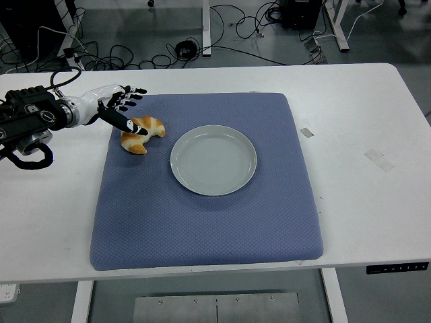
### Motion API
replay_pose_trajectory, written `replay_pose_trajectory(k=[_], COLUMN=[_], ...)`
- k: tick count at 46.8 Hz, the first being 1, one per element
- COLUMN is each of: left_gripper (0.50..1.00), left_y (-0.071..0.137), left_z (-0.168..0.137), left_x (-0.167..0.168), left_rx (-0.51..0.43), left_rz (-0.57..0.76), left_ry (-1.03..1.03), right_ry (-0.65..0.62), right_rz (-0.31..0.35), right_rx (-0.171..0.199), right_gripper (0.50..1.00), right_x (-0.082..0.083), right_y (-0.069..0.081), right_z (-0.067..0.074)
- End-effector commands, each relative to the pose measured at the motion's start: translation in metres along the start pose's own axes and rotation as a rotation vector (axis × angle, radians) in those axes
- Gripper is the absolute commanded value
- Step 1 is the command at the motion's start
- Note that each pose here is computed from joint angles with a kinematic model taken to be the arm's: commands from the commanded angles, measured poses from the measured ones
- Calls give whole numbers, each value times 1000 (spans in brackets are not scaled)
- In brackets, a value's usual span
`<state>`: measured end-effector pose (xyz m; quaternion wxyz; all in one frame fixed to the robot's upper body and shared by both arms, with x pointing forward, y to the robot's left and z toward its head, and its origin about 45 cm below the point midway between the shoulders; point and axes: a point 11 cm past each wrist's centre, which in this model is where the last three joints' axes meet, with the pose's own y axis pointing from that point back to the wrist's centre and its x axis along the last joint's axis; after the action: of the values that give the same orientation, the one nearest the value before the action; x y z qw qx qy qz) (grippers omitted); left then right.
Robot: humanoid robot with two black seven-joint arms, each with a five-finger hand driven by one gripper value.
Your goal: Place the bread on the plate
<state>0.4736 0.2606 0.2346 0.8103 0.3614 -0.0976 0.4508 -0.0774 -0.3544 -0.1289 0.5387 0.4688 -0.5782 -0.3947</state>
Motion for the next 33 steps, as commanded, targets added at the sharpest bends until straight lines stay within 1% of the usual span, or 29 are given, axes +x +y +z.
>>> replay_pose_trajectory(k=[1, 8, 20, 33], left_gripper=[965, 963, 943, 908], left_y=[-2, -6, -12, -12], left_z=[2, 2, -4, -6], left_x=[-3, -11, -26, -25], left_rx=[-3, -4, 8, 10], left_rz=[3, 1, -14, -7], left_ry=[-2, -2, 0, 1], right_ry=[0, 0, 0, 0], right_rz=[0, 0, 0, 0], right_rx=[0, 0, 0, 0], right_gripper=[1000, 1000, 1000, 1000], right_x=[0, 0, 0, 0], right_y=[0, 0, 0, 0], right_z=[0, 0, 0, 0])
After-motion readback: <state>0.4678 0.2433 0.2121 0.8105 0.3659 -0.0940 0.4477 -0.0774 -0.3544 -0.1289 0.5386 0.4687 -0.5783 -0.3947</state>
